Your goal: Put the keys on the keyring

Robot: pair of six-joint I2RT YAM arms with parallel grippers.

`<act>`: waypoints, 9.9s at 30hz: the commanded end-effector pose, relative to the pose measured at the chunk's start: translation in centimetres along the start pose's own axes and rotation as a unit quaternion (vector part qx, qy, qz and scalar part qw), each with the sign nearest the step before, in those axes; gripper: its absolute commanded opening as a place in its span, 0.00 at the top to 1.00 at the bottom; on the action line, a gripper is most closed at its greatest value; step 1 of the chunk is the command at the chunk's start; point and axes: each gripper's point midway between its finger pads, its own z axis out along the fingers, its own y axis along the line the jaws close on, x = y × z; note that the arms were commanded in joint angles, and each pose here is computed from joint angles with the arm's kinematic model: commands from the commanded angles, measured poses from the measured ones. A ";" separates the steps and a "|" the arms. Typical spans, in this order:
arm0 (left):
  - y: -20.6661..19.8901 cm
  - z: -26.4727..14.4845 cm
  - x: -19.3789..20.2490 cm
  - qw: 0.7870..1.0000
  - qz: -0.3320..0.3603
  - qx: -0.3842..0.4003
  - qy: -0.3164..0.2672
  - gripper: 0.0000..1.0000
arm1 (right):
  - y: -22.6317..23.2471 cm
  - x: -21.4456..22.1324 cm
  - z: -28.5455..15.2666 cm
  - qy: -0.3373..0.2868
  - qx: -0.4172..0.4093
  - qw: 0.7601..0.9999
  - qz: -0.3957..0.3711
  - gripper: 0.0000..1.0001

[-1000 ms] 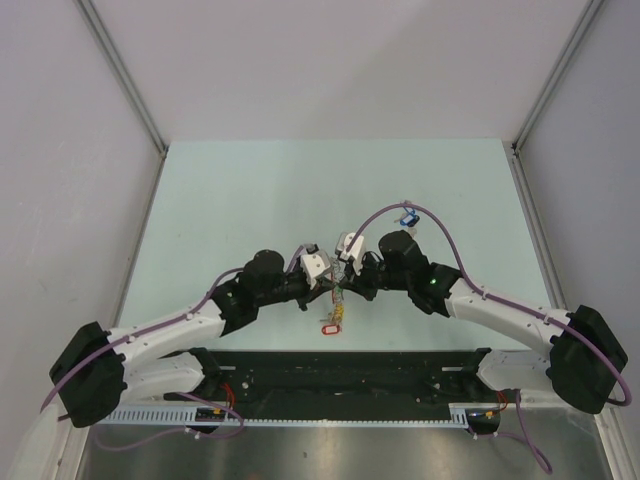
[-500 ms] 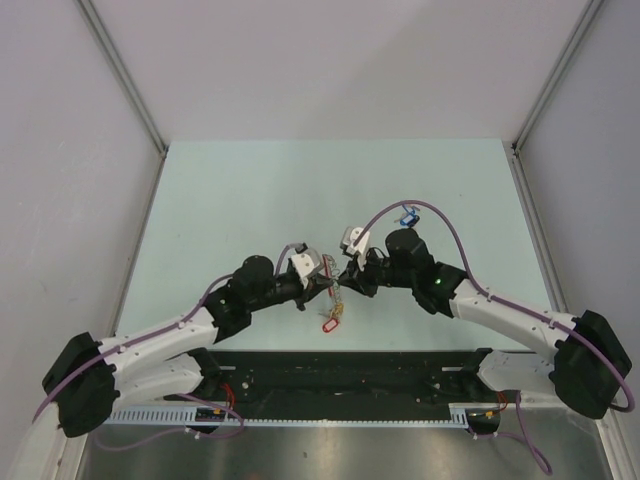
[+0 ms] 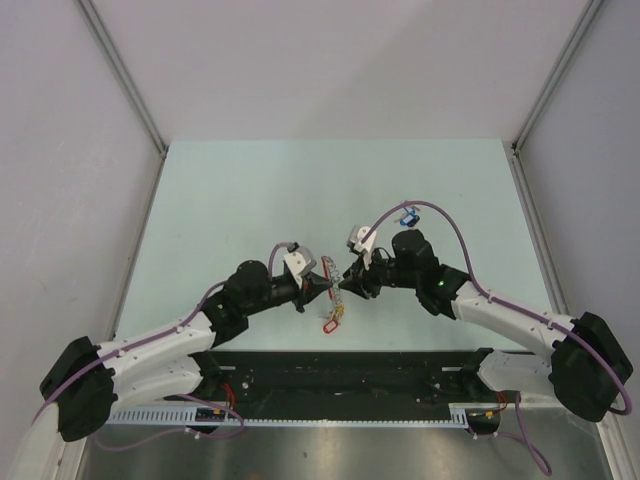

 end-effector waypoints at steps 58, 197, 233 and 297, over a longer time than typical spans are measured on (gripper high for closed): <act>3.0 -2.4 -4.4 0.977 -0.082 -0.067 -0.185 0.56 | -0.1 -4.5 -0.2 -0.034 0.025 0.997 -0.071 1.00; 1.1 -1.2 -3.9 0.983 -0.052 -0.003 -0.173 0.99 | 3.0 -1.6 1.0 0.081 0.035 0.986 -0.144 1.00; 0.6 -2.2 -2.9 0.996 0.059 0.000 -0.061 0.64 | 1.2 -2.6 -0.2 0.060 0.080 0.984 -0.148 1.00; -1.4 1.0 -0.9 0.977 -0.156 0.013 0.143 0.74 | 2.3 -2.4 0.1 0.055 0.031 0.991 -0.120 1.00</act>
